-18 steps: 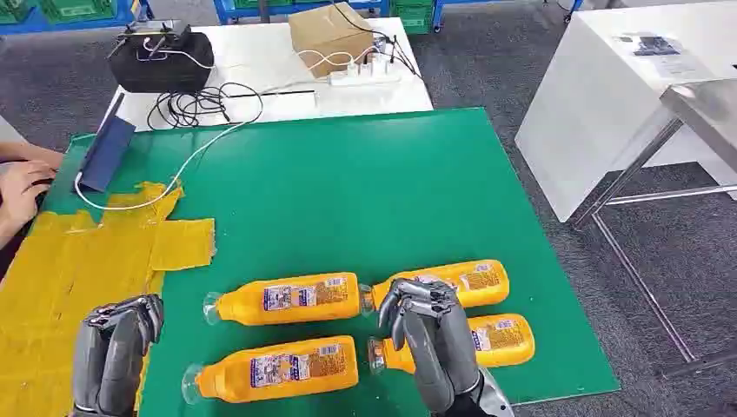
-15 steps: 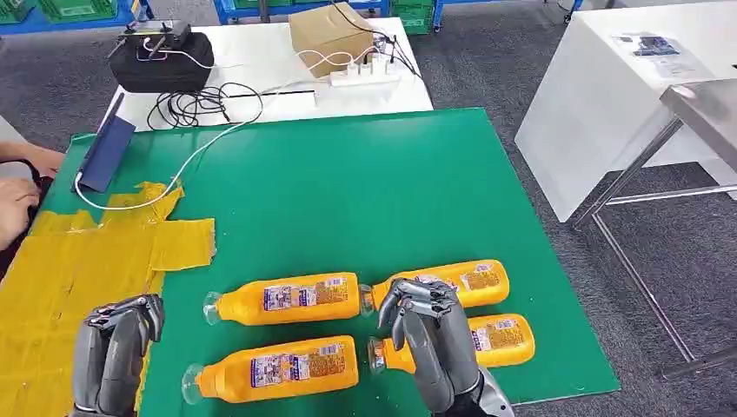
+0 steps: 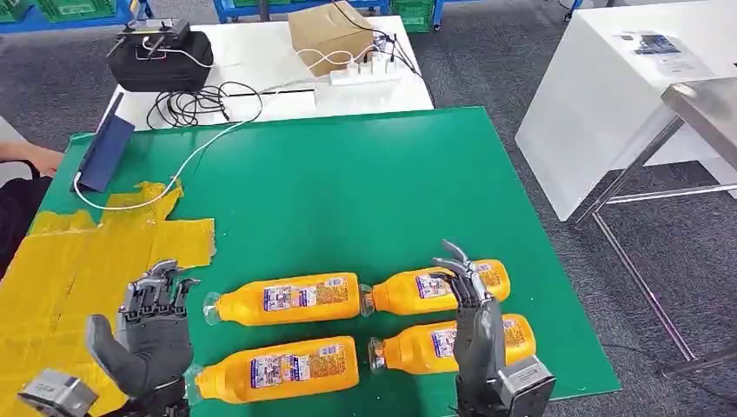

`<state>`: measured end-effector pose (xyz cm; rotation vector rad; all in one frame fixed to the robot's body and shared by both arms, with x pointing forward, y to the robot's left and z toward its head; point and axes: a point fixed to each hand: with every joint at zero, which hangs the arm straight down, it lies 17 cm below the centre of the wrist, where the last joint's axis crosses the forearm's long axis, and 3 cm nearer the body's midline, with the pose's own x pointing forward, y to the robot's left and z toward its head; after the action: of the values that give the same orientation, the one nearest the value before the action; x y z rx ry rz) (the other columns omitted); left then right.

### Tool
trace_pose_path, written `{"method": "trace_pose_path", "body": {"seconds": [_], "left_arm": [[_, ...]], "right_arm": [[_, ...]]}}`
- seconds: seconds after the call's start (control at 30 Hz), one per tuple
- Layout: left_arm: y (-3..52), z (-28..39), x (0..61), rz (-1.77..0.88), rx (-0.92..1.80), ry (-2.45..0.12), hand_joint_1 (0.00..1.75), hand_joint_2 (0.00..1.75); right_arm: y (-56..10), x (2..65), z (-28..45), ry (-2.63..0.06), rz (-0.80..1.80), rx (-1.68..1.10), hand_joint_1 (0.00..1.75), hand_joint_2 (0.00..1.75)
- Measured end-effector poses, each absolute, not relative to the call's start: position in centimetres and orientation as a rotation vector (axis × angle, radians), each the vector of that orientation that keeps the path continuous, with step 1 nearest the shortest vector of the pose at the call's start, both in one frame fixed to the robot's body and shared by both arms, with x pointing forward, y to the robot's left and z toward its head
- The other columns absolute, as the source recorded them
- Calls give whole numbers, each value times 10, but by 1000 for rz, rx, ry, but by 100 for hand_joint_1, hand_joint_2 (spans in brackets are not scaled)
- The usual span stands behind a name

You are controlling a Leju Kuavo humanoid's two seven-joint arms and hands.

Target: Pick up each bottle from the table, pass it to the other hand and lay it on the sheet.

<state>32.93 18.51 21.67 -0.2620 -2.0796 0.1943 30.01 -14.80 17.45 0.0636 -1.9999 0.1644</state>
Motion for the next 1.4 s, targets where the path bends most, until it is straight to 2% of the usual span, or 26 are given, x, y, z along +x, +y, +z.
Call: {"method": "trace_pose_path", "body": {"seconds": [0.17,0.2,0.3,0.4,0.6,0.73,0.97,1.4], "left_arm": [[182,209,330,217,-290,-2055,0,0],[182,208,331,217,-290,-2049,0,0],[180,204,332,212,-280,-2038,0,0],[179,202,333,206,-275,-2034,0,0],[172,200,339,192,-294,-2025,0,0],[169,198,342,189,-299,-2018,0,0],[157,196,348,181,-337,-2000,0,0],[148,192,354,167,-365,-1984,0,0]], "right_arm": [[-158,302,165,-1977,168,-94,0,0],[-158,304,160,-1952,171,-105,0,175],[-152,304,152,-1914,213,-140,0,175],[-129,304,137,-1835,285,-60,0,175],[-68,287,131,-1838,578,30,0,175],[-55,281,129,-1836,664,25,0,175],[-19,268,114,-1814,998,11,0,175],[-20,261,35,-1533,1305,68,0,175]]}}
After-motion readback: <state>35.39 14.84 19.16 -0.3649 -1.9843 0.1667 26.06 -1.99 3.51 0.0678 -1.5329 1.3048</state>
